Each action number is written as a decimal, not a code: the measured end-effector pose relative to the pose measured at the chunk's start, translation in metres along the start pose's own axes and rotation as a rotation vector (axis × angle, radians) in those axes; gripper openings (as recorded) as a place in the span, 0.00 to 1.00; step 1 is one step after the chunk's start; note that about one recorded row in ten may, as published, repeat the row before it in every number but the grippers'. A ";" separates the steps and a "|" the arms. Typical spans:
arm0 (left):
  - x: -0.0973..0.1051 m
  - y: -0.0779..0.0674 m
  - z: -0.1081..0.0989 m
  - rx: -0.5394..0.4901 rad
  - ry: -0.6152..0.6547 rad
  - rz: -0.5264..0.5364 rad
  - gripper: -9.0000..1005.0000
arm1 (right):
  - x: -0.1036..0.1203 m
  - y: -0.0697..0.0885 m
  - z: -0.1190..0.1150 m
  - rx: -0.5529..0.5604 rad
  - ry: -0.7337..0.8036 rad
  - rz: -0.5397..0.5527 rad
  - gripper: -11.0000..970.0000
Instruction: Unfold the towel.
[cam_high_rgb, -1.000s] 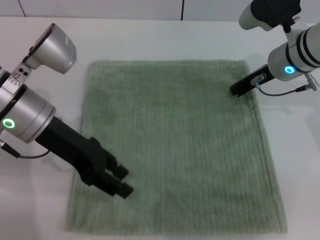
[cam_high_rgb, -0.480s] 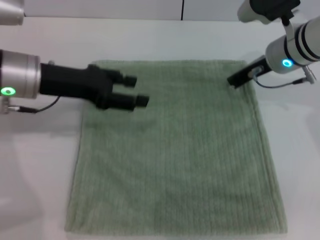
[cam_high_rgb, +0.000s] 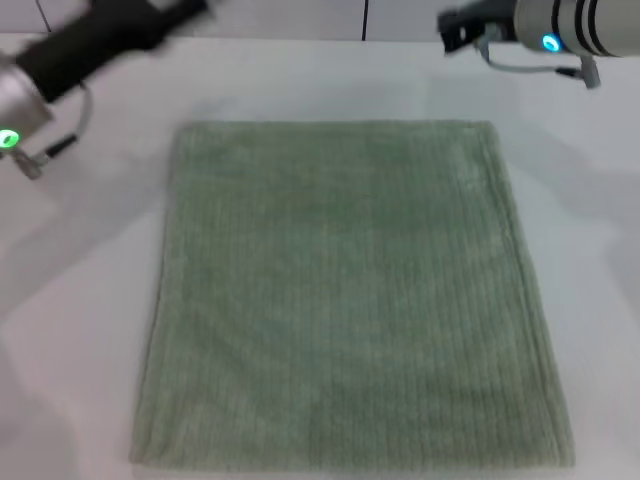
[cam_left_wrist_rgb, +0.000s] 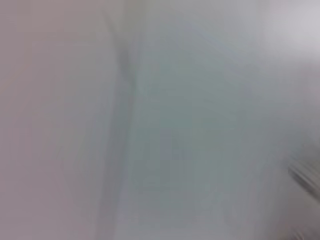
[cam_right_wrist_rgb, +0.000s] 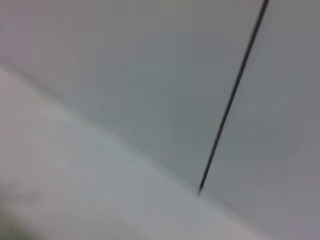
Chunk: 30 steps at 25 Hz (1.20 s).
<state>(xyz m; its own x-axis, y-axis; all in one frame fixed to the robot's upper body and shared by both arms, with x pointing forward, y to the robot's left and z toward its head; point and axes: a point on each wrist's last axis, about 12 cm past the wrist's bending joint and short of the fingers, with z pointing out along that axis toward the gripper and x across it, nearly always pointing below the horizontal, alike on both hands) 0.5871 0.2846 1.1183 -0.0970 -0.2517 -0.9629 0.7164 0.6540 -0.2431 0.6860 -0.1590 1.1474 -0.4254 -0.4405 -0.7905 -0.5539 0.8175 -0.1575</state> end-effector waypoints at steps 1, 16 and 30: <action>0.001 0.003 -0.006 -0.058 -0.074 -0.009 0.73 | -0.002 -0.001 -0.002 0.058 -0.103 0.006 0.01; 0.026 0.011 -0.026 -0.497 -0.384 0.060 0.72 | 0.050 0.021 -0.036 0.457 -0.760 -0.036 0.01; 0.055 0.011 -0.021 -0.666 -0.247 0.086 0.72 | 0.197 -0.047 -0.101 0.679 -0.797 0.294 0.01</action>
<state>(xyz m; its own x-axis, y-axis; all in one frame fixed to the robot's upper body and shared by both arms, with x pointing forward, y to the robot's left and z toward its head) 0.5750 0.2931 1.0606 0.1563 -0.2822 -0.9466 0.1326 0.9556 -0.2630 0.5554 -0.3215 1.0590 0.2462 -0.0270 -0.9688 0.1092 0.9940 0.0000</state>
